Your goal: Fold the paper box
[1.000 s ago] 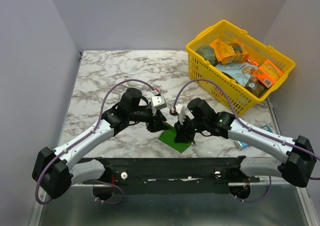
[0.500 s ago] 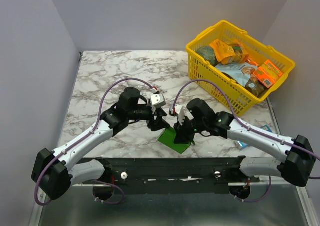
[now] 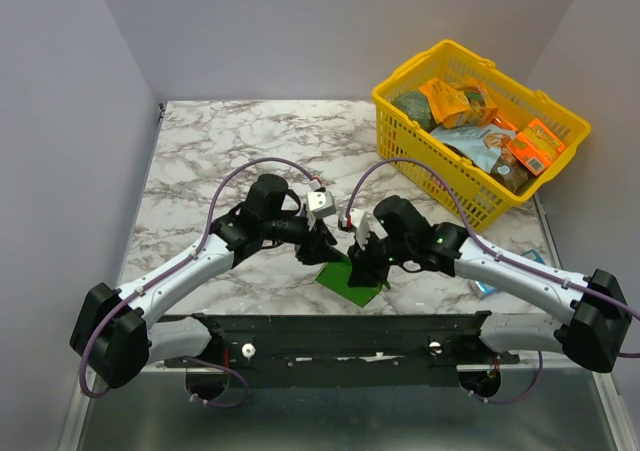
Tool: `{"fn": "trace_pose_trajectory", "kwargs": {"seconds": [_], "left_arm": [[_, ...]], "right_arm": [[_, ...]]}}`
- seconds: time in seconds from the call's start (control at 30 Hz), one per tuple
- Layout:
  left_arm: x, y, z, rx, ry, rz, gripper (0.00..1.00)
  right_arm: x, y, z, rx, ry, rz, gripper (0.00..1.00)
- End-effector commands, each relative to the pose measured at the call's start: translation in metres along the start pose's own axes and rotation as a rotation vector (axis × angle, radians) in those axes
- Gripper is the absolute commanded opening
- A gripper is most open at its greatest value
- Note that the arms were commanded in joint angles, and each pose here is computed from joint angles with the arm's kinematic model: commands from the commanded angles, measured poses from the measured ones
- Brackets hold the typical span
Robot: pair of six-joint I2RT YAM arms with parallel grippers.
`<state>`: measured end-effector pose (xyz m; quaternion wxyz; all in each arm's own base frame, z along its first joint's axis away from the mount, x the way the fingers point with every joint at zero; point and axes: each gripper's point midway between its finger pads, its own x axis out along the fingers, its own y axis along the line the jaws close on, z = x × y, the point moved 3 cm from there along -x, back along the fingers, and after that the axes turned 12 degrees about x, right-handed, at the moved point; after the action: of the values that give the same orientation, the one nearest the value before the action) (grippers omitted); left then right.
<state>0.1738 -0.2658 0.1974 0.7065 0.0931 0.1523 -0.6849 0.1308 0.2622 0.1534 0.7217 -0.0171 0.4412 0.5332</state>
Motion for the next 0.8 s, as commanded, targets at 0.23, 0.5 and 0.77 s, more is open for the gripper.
{"fn": "trace_pose_trajectory", "kwargs": {"seconds": [0.23,0.5,0.77], "left_arm": [[-0.004,0.000,0.007,0.025,-0.008,0.004,0.33],[-0.007,-0.003,0.012,0.030,-0.028,0.001,0.14],[-0.011,-0.005,0.011,0.022,-0.030,0.029,0.08]], "right_arm": [[0.000,0.004,0.004,-0.024,-0.002,0.016,0.33],[0.001,0.003,0.003,-0.019,0.004,0.010,0.33],[0.002,-0.011,0.004,0.001,0.013,-0.080,0.33]]}}
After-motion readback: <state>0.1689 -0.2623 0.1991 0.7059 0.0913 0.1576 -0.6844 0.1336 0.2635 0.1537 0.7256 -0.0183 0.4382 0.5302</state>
